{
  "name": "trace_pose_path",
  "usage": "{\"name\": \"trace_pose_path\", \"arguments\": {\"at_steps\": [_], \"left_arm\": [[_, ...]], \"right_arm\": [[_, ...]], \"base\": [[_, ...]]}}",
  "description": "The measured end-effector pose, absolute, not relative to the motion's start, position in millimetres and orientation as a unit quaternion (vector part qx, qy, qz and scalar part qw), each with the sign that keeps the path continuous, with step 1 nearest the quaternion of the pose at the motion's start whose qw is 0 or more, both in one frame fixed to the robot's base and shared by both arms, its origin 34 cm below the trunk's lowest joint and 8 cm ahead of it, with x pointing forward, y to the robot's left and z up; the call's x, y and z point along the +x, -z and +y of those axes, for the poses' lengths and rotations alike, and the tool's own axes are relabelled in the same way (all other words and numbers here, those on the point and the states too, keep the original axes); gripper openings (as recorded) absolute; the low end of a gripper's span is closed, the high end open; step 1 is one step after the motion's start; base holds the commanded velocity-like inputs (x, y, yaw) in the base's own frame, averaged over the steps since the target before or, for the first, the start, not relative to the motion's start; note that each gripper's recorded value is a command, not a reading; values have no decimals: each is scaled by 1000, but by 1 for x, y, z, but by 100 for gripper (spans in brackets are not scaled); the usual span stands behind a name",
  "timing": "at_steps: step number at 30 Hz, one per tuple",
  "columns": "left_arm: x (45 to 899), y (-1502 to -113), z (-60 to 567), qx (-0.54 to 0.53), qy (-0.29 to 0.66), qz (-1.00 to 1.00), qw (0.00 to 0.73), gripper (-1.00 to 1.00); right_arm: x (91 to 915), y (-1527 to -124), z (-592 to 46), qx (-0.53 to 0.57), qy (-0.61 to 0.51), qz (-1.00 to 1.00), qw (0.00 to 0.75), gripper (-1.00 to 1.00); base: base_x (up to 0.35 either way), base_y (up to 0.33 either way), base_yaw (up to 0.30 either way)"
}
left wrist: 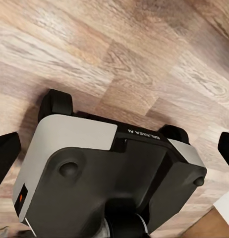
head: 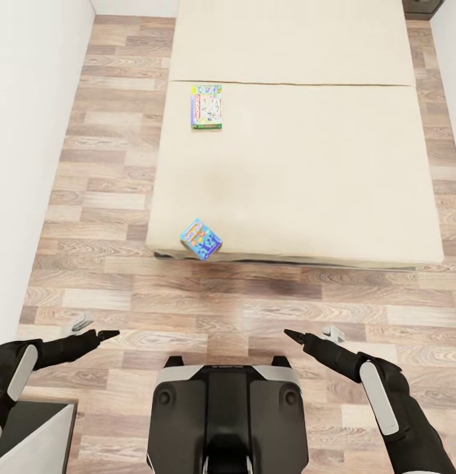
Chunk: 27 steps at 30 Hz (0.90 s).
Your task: Put all the toys in the child's room - the three board games (two on the bed and one on the table), the two jigsaw puzzles on the table, and the tennis ball on the table - inside the toy box on the table in the child's room.
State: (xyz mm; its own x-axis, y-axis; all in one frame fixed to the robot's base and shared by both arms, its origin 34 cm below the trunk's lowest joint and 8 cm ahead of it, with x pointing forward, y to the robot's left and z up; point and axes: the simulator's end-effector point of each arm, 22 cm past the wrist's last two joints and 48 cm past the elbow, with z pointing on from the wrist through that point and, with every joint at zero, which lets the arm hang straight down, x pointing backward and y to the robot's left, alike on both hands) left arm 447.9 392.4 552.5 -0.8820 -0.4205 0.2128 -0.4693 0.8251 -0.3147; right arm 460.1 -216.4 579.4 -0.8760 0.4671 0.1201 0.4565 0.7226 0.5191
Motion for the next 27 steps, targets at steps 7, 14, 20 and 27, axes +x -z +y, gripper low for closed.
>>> {"name": "trace_pose_path", "arguments": {"at_steps": [7,14,20,27], "left_arm": [[442,-545,392,227,-145,-960,74,100],[439,-541,390,224,-118,-964,78,100],[437,-537,377,213,-110,-967,83,100],[445,-529,366,178,-80,-979,64,100]], "right_arm": [[464,-583,-218,248,-277,928,14,100],[469,-587,-220,246,-277,929,19,100],[472,-590,-223,246,-277,929,23,100],[477,-595,-225,243,-277,929,30,100]], "base": [[0,0,79],[0,0,79],[0,0,79],[0,0,79]]}}
